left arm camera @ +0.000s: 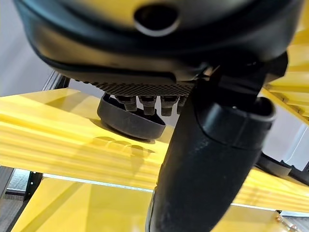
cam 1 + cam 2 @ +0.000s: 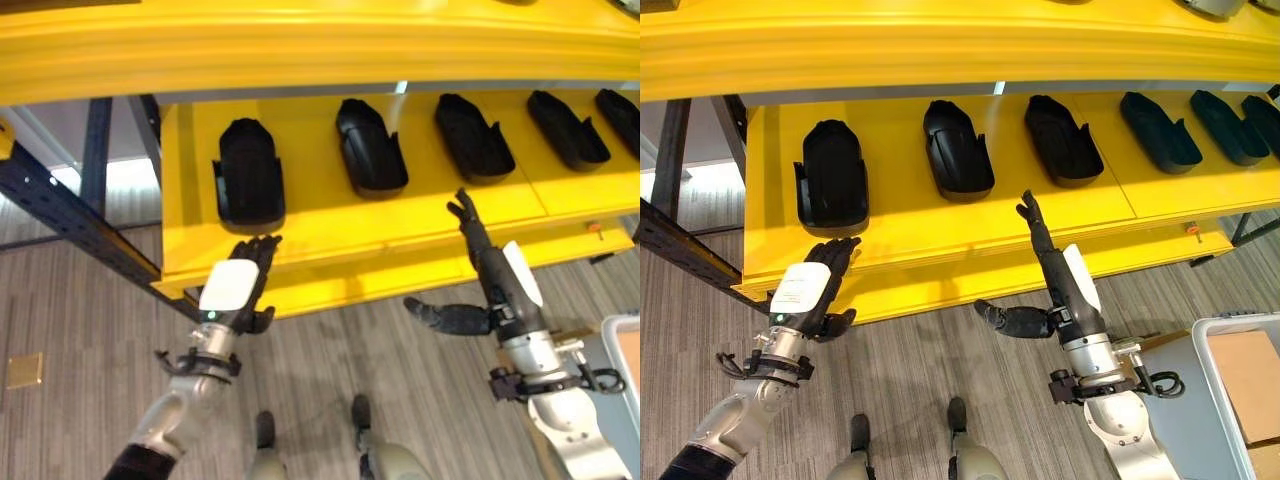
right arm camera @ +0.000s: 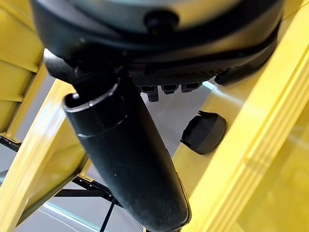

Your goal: Move parts from the plastic box to the shelf.

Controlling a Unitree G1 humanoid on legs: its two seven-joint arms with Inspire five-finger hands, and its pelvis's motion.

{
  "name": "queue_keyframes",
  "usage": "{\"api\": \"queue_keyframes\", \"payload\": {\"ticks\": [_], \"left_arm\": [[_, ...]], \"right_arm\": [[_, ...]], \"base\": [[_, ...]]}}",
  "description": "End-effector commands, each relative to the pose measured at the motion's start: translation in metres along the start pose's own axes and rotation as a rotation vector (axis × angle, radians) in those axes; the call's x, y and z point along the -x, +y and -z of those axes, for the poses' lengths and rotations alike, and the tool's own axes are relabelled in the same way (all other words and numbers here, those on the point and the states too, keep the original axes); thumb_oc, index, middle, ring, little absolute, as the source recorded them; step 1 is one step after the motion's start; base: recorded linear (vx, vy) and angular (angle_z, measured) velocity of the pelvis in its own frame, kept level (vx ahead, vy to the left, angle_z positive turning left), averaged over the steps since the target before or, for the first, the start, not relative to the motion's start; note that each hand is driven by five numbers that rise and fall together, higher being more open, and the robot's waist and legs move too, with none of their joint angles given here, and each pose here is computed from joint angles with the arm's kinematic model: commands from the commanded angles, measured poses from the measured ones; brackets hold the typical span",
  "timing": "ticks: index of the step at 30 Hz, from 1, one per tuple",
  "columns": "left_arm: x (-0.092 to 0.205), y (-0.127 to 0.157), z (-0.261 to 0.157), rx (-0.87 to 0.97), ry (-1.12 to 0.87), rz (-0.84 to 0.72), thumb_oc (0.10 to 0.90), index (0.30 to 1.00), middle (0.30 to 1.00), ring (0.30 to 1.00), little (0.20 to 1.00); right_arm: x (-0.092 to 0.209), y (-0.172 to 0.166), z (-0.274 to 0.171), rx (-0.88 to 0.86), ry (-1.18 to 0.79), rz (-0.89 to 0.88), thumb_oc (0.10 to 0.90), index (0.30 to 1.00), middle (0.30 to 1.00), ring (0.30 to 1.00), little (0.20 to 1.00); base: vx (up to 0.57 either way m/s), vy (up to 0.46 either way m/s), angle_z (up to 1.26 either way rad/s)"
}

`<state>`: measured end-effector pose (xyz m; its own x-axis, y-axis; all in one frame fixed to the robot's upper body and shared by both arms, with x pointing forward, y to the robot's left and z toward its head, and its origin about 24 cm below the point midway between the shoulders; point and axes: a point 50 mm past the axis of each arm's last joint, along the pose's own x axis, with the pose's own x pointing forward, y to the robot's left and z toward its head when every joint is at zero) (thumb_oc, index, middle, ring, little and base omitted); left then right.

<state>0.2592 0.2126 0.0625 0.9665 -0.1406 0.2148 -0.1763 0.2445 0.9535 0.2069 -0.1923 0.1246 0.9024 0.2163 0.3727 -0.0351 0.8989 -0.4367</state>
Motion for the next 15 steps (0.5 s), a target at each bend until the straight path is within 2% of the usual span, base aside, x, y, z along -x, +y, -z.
{"api": "queue_keyframes", "payload": {"ticks": [1,15], "left_arm": [[-0.030,0.030,-0.012,-0.023,-0.081,-0.215,0.900,1.000,1.000,1.000,1.000],[-0.044,0.033,-0.008,-0.041,-0.036,-0.261,0.900,1.000,1.000,1.000,1.000]], "right_arm": [[-0.021,-0.016,-0.041,0.003,-0.290,0.082,0.900,1.000,1.000,1.000,1.000],[-0.027,-0.014,-0.045,-0.003,-0.318,0.069,0.900,1.000,1.000,1.000,1.000]], "base": [[0.00,0.000,0.00],[0.00,0.002,-0.01]]}}
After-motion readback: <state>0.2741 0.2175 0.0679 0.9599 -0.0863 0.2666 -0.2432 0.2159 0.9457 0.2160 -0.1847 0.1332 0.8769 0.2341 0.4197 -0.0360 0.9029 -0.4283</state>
